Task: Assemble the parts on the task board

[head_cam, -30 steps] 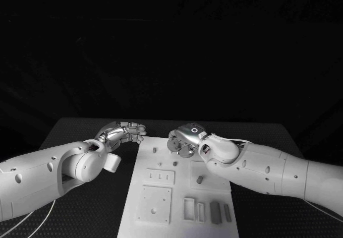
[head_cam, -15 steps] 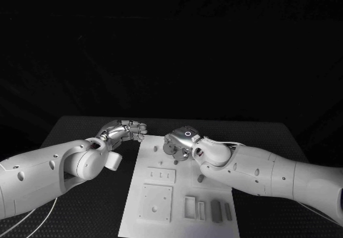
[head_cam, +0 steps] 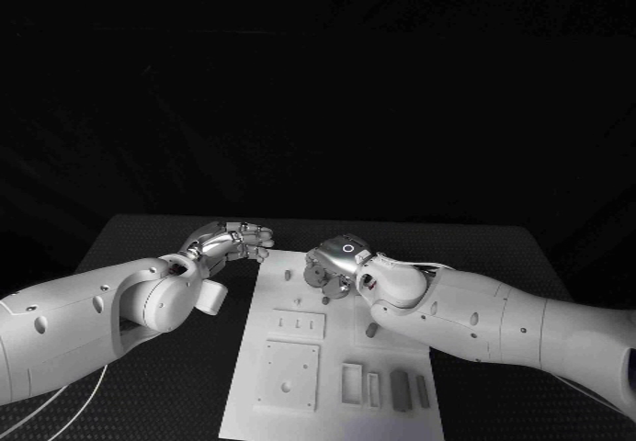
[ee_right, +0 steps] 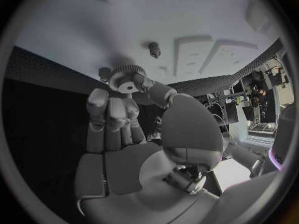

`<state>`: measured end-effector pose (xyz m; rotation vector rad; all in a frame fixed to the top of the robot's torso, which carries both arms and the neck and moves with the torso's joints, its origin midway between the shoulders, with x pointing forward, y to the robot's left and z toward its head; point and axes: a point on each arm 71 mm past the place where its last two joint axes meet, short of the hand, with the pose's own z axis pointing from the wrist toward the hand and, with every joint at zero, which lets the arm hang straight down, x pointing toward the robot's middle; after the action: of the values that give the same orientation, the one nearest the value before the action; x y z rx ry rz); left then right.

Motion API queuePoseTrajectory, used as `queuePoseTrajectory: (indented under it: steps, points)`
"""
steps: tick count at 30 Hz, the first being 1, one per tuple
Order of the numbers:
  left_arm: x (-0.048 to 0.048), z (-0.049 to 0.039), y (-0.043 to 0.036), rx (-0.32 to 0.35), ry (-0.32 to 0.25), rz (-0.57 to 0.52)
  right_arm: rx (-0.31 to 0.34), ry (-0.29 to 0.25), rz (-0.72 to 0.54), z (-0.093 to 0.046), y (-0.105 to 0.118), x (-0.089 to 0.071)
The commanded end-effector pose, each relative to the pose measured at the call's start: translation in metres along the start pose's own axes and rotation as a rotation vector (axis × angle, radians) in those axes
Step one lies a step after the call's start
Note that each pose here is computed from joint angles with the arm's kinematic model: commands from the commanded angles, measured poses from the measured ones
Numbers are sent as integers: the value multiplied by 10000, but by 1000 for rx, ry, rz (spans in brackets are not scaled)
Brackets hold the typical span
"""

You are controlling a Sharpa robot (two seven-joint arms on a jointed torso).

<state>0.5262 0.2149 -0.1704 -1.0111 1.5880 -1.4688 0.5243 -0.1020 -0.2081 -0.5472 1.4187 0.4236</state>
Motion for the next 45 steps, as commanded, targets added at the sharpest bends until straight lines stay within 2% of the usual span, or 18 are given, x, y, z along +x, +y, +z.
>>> queuePoseTrajectory:
  steps: [1, 29, 45]
  points:
    - [20, 6, -18, 12, 12, -1, 4, 27, -23, -10, -27, 27]
    - [20, 9, -17, 12, 12, 0, 11, 49, 3, 17, -1, 78]
    - [15, 9, -17, 12, 10, 0, 25, 42, 24, -4, -37, 75]
